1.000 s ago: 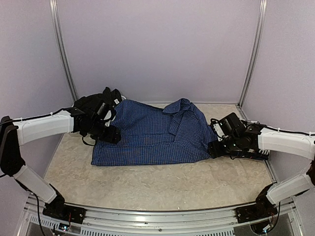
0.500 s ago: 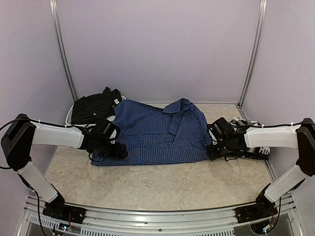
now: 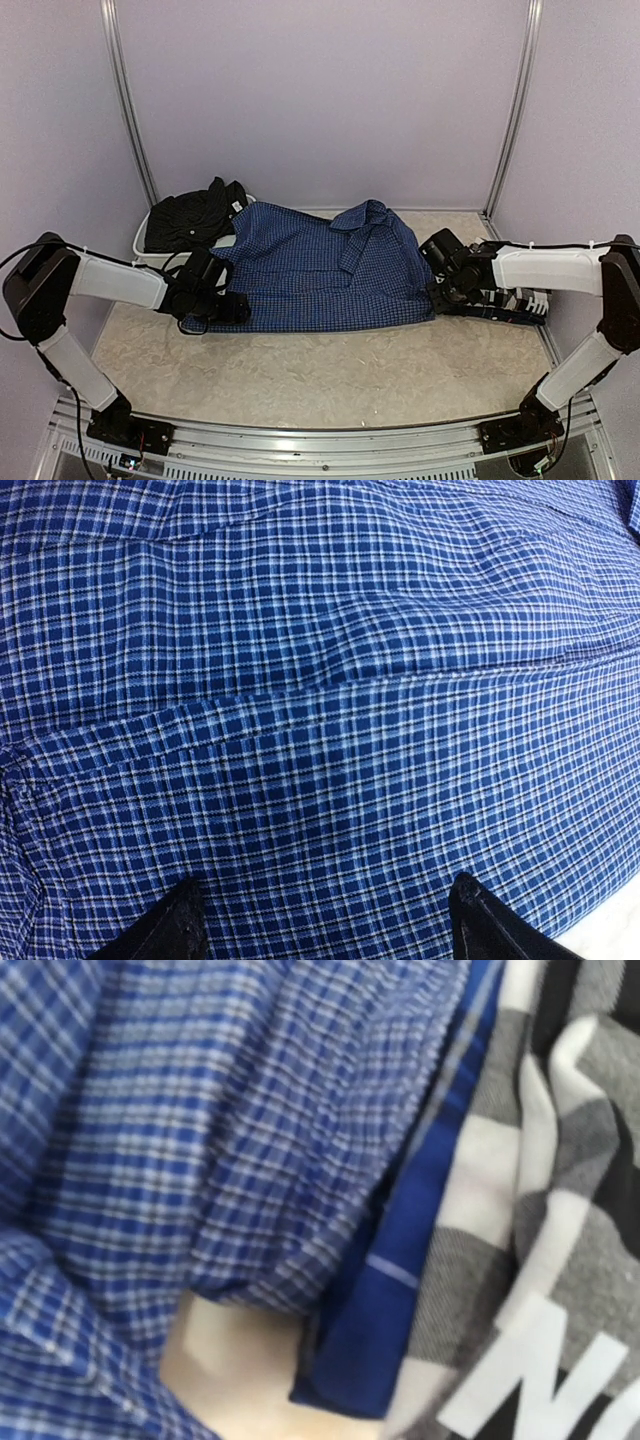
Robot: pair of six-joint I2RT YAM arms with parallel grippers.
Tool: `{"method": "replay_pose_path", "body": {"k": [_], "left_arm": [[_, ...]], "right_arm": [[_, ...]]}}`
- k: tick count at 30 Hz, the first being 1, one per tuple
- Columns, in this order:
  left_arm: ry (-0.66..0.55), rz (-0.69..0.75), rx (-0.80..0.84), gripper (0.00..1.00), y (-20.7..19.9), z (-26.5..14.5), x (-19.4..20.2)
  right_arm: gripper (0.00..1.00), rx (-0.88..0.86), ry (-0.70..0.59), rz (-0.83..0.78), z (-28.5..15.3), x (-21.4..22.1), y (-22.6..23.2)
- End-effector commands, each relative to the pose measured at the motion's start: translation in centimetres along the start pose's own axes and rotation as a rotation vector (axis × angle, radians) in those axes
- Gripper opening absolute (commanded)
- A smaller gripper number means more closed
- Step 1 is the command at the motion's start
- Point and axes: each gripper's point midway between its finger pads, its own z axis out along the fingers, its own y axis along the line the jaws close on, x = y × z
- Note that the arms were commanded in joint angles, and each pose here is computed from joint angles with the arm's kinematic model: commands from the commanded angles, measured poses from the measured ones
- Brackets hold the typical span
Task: Fold and stack the long sleeve shirts
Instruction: Smooth out the 1/3-folded shirt at the center of the board.
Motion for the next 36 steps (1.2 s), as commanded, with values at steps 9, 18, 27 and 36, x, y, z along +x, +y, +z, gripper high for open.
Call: {"method": "replay_pose_path", "body": {"k": [9, 18, 27, 36], "left_arm": [[0.103, -0.048, -0.106, 0.79, 3.8, -0.2, 4.8], [0.098, -0.050, -0.091, 0.79, 3.4, -0.5, 5.1], [0.098, -0.035, -0.081, 0.79, 2.8, -0.3, 4.8], [0.091, -0.028, -0.076, 0.79, 2.4, -0.4, 4.5]], "right_arm": [[0.49, 0.103, 0.042, -0.013, -1.2, 1.1, -3.0], [0.50, -0.192, 0.002, 0.047, -2.2, 2.0, 1.9], [0.60, -0.391, -0.043, 0.140, -2.6, 3.5, 5.8], [0.58, -0.332, -0.014, 0.166, 0.3, 3.7, 6.5]]}}
